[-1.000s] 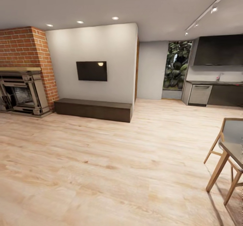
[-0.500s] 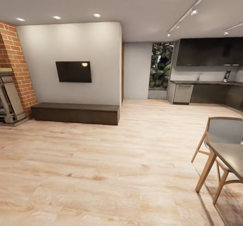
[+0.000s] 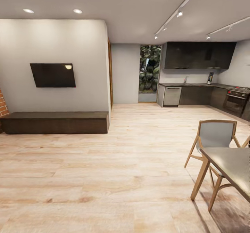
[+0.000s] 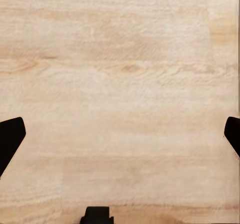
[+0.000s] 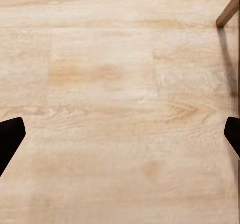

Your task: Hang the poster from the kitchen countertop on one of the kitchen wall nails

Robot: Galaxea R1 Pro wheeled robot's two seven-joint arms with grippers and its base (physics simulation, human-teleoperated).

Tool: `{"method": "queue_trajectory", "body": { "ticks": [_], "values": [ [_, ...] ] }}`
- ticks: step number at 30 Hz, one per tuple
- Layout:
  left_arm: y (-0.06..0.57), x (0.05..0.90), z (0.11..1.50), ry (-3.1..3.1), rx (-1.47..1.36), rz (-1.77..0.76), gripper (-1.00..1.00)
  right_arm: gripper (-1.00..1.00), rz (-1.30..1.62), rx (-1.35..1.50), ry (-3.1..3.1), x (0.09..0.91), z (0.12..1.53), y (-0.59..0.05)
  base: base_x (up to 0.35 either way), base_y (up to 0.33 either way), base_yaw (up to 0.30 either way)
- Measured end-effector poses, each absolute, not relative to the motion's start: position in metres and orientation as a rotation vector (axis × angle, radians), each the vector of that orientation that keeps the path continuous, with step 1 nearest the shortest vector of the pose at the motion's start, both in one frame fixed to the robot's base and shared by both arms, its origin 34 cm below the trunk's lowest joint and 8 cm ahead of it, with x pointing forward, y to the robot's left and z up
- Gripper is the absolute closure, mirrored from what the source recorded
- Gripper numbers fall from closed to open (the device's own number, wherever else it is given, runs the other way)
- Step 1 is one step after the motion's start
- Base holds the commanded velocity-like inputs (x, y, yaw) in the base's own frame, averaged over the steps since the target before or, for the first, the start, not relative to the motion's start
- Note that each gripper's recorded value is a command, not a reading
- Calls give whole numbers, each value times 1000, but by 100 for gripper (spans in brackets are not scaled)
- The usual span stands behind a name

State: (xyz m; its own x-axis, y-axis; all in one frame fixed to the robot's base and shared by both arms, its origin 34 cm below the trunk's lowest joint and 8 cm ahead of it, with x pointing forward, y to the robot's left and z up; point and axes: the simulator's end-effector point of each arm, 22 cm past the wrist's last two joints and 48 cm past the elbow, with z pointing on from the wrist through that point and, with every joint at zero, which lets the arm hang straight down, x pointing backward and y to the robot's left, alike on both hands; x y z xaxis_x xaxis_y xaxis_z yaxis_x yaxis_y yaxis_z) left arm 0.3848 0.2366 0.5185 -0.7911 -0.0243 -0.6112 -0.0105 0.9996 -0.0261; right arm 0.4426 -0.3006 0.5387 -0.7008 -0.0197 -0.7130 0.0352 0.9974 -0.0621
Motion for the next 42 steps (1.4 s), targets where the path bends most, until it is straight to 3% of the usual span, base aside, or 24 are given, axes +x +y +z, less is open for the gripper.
{"method": "queue_trajectory", "body": {
  "ticks": [33, 42],
  "values": [
    [235, 384, 518, 2485, -20, -31, -100, -100, -88, 8, 2344, 443, 539, -299, 334, 0, -16],
    [235, 385, 519, 2483, -20, -31, -100, -100, -88, 8, 2342, 443, 540, -299, 334, 0, -169]
  ]
}}
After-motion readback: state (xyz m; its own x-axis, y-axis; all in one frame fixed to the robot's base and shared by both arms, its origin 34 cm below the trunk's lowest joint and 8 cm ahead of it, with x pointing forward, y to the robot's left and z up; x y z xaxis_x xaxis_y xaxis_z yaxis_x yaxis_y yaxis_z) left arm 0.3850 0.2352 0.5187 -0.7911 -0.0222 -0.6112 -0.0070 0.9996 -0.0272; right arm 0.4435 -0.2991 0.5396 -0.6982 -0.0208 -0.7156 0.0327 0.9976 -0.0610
